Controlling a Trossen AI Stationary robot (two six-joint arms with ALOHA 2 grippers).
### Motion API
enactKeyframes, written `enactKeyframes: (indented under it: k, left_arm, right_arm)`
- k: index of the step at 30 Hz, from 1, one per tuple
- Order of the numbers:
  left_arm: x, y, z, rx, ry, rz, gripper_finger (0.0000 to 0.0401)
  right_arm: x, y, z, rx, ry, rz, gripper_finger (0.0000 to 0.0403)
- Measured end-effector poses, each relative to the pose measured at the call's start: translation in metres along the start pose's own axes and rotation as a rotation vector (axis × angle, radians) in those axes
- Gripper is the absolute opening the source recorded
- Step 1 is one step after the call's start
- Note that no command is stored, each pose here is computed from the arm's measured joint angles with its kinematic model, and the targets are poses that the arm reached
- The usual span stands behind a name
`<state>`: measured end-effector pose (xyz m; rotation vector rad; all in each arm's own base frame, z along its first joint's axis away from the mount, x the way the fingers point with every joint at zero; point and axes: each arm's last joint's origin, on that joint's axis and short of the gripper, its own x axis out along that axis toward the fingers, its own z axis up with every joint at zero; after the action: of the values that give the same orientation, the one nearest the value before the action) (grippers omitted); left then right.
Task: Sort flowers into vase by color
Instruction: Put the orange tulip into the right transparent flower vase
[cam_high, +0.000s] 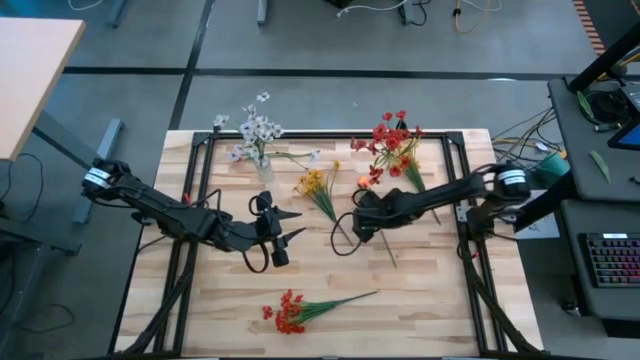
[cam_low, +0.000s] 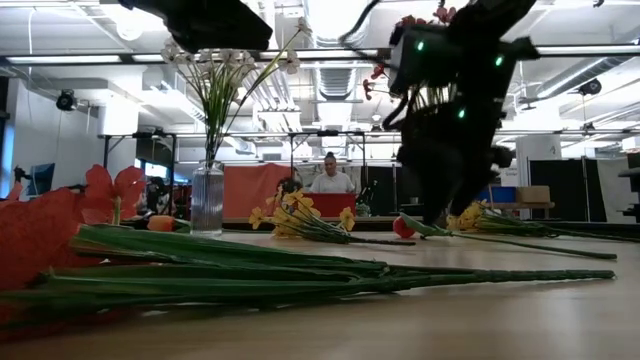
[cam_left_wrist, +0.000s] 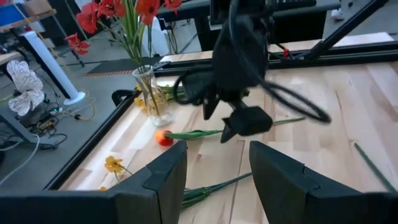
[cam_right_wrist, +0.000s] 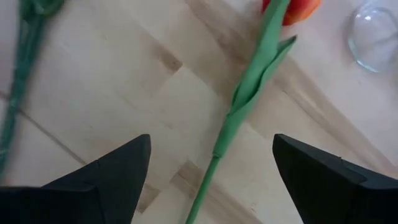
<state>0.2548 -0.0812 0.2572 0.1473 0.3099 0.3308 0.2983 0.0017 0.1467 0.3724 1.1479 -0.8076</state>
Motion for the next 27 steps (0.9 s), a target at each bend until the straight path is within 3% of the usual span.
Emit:
enactKeyframes:
  k: [9,12,16,24,27]
  left_arm:
    - [0.000,0.000,0.000,0.051,0.000,0.001,0.0159]
    - [0.000,0.000,0.000,0.062,0.001,-0.008,0.0159]
    - [0.000,-0.001,0.000,0.064,0.003,-0.060,0.0159]
    - [0.000,-0.003,0.000,0.071,0.003,-0.098,0.0159]
    - [0.000,-0.003,0.000,0.071,0.003,-0.097,0.0159]
  right_arm:
    - [0.018,0.004,-0.001,0.031,0.017,-0.022,0.0322]
    - [0.023,0.003,0.000,0.049,0.034,-0.014,0.0299]
    - [0.025,0.003,0.001,0.058,0.039,0.001,0.0232]
    - [0.025,0.005,0.003,0.023,0.032,0.043,0.0044]
    - [0.023,0.005,0.003,0.011,0.030,0.041,0.0018]
